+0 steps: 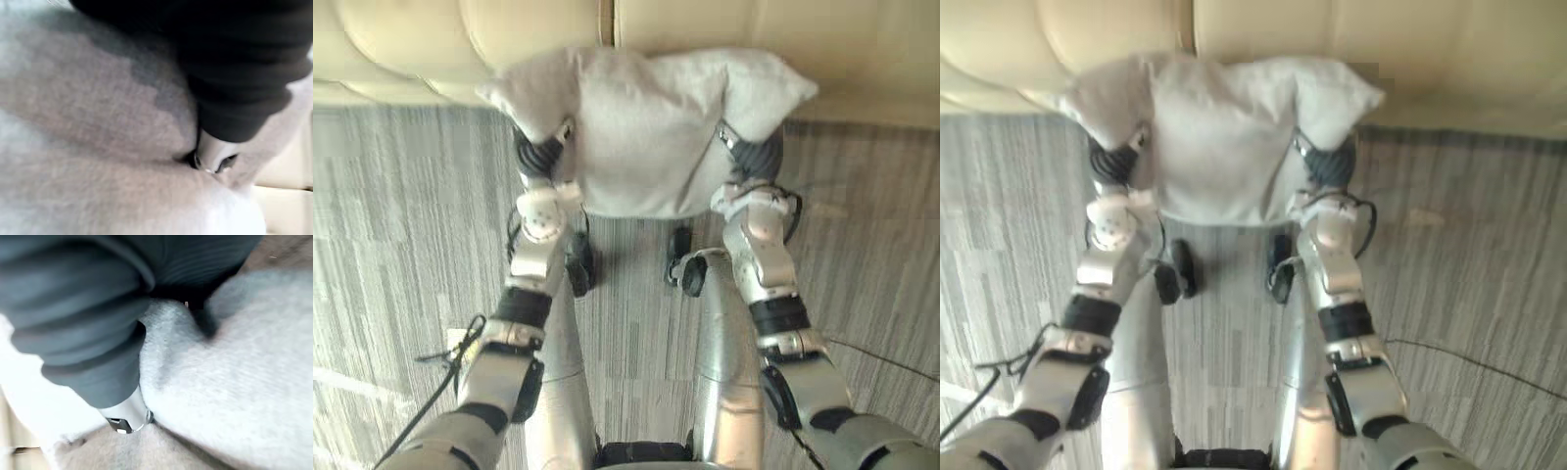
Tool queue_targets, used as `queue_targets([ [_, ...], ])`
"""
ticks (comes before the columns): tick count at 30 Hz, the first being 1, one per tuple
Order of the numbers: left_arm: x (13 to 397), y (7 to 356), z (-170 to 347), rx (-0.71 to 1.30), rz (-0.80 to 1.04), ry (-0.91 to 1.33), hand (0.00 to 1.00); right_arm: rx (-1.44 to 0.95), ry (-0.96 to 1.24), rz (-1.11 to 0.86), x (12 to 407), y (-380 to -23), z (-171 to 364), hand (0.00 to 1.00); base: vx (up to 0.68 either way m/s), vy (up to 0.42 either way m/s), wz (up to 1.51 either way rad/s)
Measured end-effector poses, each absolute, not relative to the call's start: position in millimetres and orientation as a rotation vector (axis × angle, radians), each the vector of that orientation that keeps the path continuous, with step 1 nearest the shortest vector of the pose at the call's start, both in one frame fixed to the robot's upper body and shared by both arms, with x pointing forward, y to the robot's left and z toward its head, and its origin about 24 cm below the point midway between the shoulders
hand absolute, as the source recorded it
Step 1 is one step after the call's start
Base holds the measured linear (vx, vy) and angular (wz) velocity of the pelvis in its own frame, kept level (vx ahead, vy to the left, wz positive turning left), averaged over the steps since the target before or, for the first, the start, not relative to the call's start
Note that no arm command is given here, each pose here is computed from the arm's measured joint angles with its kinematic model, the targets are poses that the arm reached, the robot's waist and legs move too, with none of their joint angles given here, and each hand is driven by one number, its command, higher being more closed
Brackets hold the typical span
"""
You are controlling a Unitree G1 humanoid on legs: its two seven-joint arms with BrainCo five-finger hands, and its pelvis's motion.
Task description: Pick up cushions and gather them together orderly.
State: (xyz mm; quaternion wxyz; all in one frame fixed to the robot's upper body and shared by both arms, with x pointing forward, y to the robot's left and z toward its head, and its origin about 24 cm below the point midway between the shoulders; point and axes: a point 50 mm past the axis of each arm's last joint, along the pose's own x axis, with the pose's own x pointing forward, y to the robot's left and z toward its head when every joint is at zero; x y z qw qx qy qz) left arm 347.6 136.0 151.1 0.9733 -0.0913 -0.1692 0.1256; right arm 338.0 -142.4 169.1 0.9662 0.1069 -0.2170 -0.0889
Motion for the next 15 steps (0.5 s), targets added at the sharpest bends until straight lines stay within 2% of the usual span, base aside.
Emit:
queue_targets([
  [5,303.5,126.1,90.9,-0.219,0.216,-0.200,1.00,0.174,-0.312,-0.208,299.2,-150.6,110.4,1.00,0.13,-0.042,-0.04],
  [15,224.1,135.7,42.8,-0.273,0.187,-0.077,1.00,0.144,-0.201,-0.129,217.2,-154.8,65.9,1.00,0.20,-0.002,-0.06],
])
